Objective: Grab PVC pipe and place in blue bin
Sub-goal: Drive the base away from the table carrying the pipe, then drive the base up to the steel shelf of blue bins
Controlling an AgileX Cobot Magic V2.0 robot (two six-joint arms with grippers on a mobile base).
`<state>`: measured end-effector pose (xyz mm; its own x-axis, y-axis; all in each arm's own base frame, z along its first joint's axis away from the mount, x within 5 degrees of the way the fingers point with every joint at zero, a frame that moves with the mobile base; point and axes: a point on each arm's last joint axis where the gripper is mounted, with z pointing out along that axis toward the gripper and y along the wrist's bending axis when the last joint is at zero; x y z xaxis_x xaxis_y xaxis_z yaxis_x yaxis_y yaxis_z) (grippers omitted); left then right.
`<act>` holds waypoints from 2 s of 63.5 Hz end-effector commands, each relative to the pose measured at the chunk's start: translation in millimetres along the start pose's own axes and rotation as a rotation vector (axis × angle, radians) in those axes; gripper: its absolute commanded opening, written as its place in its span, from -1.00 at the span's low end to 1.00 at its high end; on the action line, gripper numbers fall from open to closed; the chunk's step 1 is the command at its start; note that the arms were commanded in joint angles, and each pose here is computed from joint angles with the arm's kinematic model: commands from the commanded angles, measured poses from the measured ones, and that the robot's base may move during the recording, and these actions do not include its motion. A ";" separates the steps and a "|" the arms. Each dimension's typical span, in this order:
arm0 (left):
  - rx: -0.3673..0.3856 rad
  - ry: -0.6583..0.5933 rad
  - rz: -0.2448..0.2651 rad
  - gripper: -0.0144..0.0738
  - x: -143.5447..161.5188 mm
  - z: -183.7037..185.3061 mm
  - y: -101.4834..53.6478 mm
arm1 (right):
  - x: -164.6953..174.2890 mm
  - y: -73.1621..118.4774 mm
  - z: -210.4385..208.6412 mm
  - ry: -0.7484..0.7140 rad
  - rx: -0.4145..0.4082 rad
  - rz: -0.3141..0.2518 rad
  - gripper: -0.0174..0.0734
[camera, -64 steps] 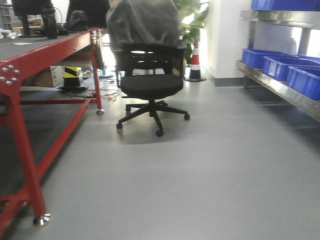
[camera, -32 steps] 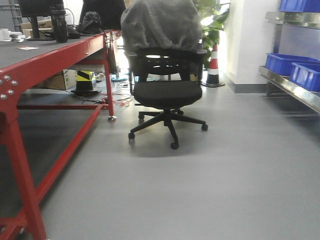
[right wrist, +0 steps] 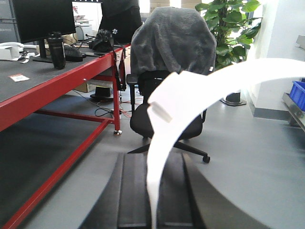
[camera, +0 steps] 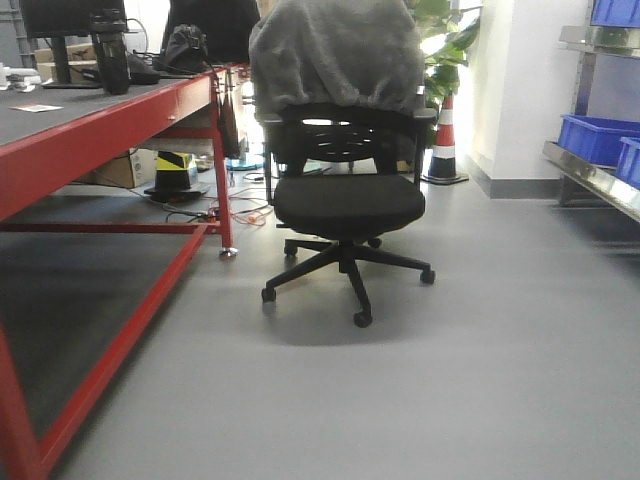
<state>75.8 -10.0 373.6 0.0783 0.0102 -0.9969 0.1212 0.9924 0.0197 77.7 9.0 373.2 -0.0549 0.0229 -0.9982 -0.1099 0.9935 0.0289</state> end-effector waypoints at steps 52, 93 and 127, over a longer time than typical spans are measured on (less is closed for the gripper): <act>0.001 -0.033 -0.007 -0.92 -3.9 -1.0 -0.1 | -2.2 -0.2 -0.9 -0.025 0.003 -0.012 -0.97; 0.001 -0.033 -0.007 -0.92 -3.9 -1.0 -0.1 | -2.2 -0.2 -0.9 -0.025 0.003 -0.012 -0.97; 0.001 -0.033 -0.007 -0.92 -3.9 -1.0 -0.1 | -2.2 -0.2 -0.9 -0.025 0.003 -0.012 -0.97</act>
<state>75.8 -10.0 373.6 0.0783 0.0102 -0.9969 0.1212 0.9924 0.0197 77.7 9.0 373.2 -0.0549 0.0229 -0.9982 -0.1099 0.9935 0.0289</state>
